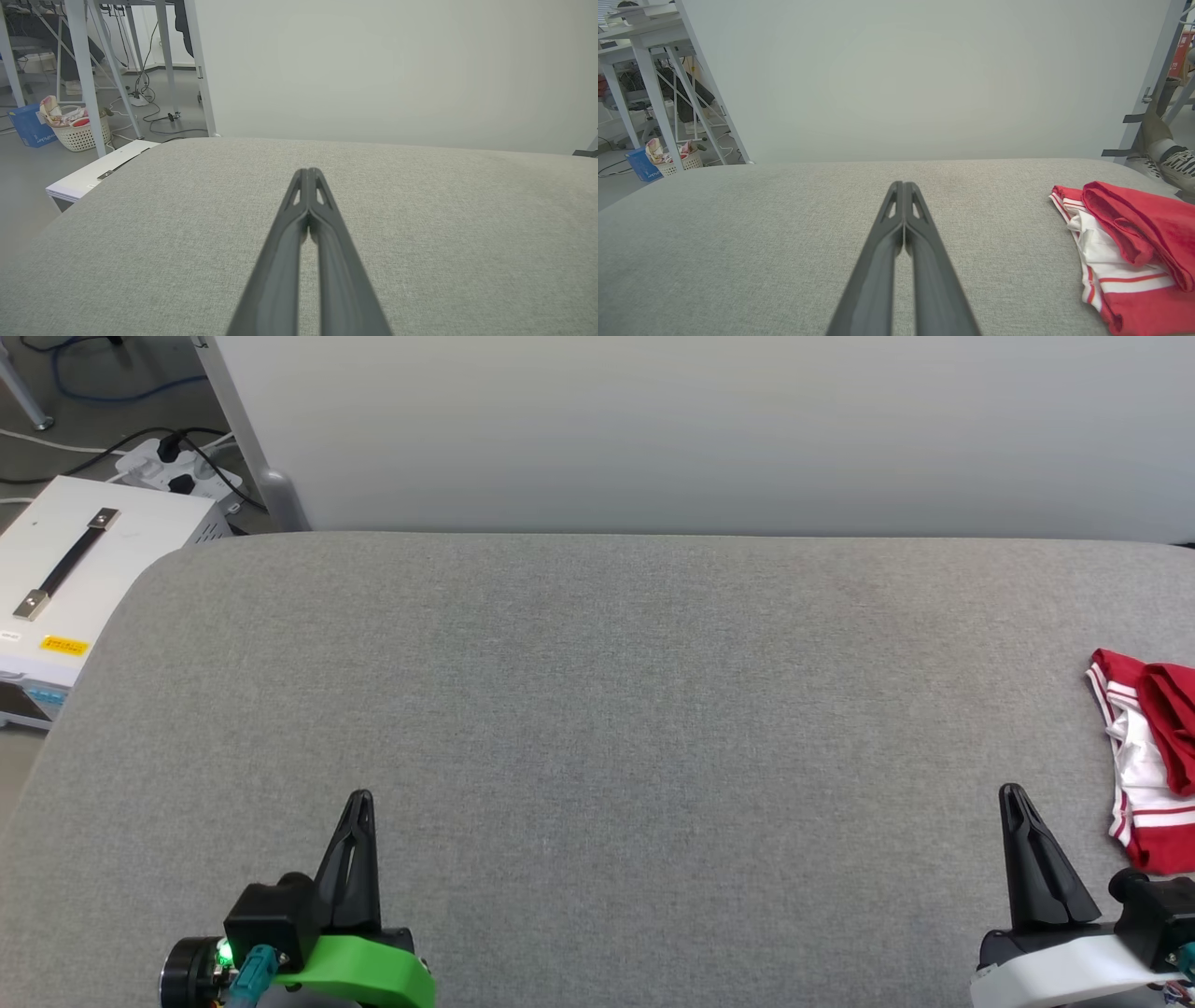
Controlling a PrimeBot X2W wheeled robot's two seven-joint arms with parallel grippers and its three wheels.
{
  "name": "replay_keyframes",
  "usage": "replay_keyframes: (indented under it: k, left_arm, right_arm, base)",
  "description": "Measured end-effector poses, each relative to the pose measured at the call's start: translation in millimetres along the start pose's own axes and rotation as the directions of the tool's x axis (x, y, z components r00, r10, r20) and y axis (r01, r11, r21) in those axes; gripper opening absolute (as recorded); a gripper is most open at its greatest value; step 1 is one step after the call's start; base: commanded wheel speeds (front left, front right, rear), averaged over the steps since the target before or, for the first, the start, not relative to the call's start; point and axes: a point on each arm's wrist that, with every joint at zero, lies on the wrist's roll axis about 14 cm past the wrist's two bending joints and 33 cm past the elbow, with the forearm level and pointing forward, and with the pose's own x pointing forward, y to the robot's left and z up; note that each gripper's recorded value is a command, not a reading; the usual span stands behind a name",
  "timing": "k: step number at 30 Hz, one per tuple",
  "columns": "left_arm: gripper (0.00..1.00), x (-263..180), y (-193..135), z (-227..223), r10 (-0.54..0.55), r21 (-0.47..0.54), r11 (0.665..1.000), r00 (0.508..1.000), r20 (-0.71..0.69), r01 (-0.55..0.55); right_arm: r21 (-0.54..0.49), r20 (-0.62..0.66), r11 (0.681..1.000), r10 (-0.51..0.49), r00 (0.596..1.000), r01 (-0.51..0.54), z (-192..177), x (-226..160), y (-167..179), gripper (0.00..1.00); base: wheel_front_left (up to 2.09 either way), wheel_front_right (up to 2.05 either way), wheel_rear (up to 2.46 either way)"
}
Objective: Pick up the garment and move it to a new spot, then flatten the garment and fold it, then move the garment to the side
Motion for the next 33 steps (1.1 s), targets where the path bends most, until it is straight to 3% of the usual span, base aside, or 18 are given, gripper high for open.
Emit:
replay_keyframes:
  k: [33]
  left_arm:
    - [0.0,2.9,-1.1,-2.5,-0.002,0.029,1.0,0.999,-0.043,0.003]
  right_arm:
    - [-0.043,-0.047,0.999,0.009,0.999,-0.011,-3.6,3.2,4.2,0.0]
  base:
    - [0.0,0.0,0.0]
